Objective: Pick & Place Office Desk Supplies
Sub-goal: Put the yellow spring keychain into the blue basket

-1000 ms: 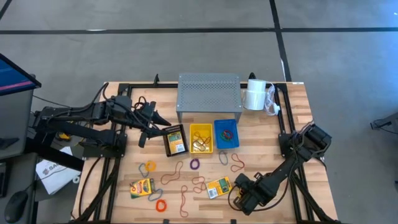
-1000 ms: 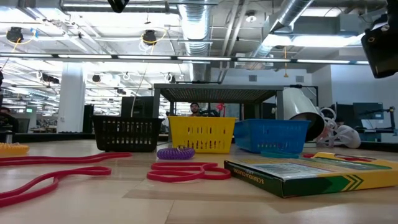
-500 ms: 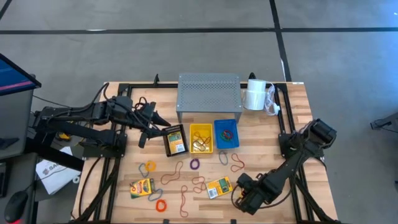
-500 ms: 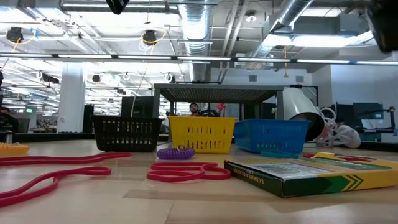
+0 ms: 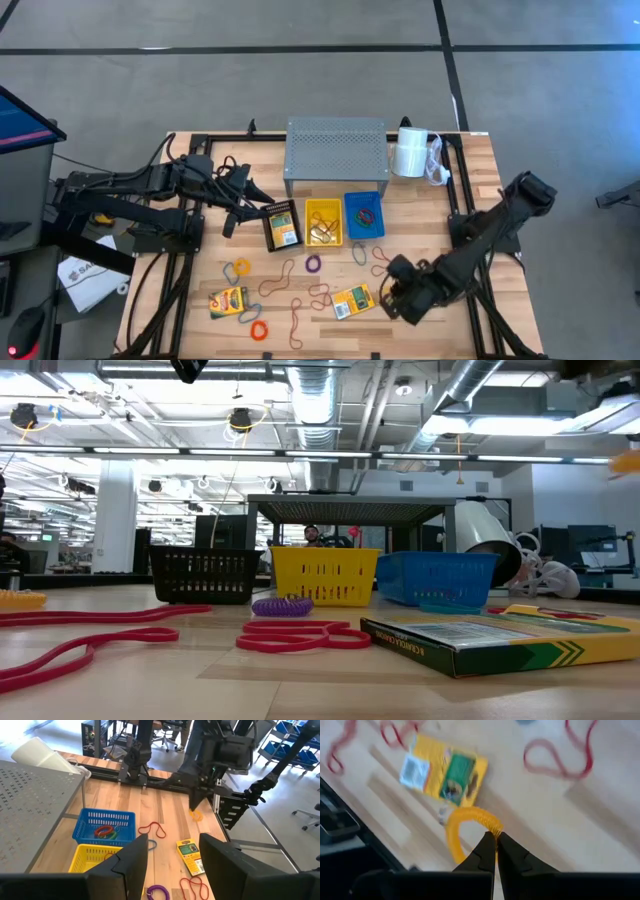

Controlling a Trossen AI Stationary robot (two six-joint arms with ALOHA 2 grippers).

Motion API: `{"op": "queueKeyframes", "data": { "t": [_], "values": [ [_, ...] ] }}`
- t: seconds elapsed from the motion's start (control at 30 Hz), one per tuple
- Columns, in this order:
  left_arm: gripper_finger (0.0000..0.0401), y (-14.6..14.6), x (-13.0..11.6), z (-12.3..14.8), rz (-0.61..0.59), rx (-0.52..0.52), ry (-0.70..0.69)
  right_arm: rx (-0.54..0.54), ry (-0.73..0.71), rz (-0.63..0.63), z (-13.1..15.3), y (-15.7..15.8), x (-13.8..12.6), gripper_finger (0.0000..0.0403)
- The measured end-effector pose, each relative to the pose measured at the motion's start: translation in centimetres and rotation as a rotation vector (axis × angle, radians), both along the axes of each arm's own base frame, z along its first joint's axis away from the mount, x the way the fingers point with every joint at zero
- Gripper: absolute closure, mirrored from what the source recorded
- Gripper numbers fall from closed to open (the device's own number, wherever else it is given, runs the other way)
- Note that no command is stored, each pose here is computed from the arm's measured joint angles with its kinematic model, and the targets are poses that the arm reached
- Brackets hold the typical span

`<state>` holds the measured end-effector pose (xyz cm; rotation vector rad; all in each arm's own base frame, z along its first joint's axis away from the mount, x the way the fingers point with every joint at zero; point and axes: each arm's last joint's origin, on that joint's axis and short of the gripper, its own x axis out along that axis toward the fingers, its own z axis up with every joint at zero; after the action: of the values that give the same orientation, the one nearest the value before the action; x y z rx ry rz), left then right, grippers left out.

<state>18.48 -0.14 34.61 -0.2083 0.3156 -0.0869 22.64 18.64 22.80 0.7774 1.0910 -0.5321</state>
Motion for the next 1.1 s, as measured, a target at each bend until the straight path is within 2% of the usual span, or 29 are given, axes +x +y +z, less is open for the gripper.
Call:
{"op": "queueKeyframes", "data": {
  "t": [0.2,0.5,0.83,0.97,1.1],
  "values": [
    [0.0229,0.0,0.0,0.0,0.000,0.000,0.000,-0.064,-0.070,-0.035,1.7,-4.0,1.8,0.0403],
    [0.0229,0.0,0.0,0.0,0.000,0.000,-0.001,-0.167,-0.041,-0.056,2.7,-12.5,4.4,0.0403],
    [0.0229,0.0,0.0,0.0,0.001,-0.002,0.000,-0.108,0.003,-0.041,1.9,-21.3,5.1,0.0403],
    [0.0229,0.0,0.0,0.0,0.002,-0.002,0.000,-0.041,-0.012,-0.068,0.1,-23.5,4.6,0.0403],
    [0.0229,0.0,0.0,0.0,0.002,-0.002,-0.001,-0.009,-0.036,-0.101,-1.2,-24.4,4.3,0.0403]
  ]
}}
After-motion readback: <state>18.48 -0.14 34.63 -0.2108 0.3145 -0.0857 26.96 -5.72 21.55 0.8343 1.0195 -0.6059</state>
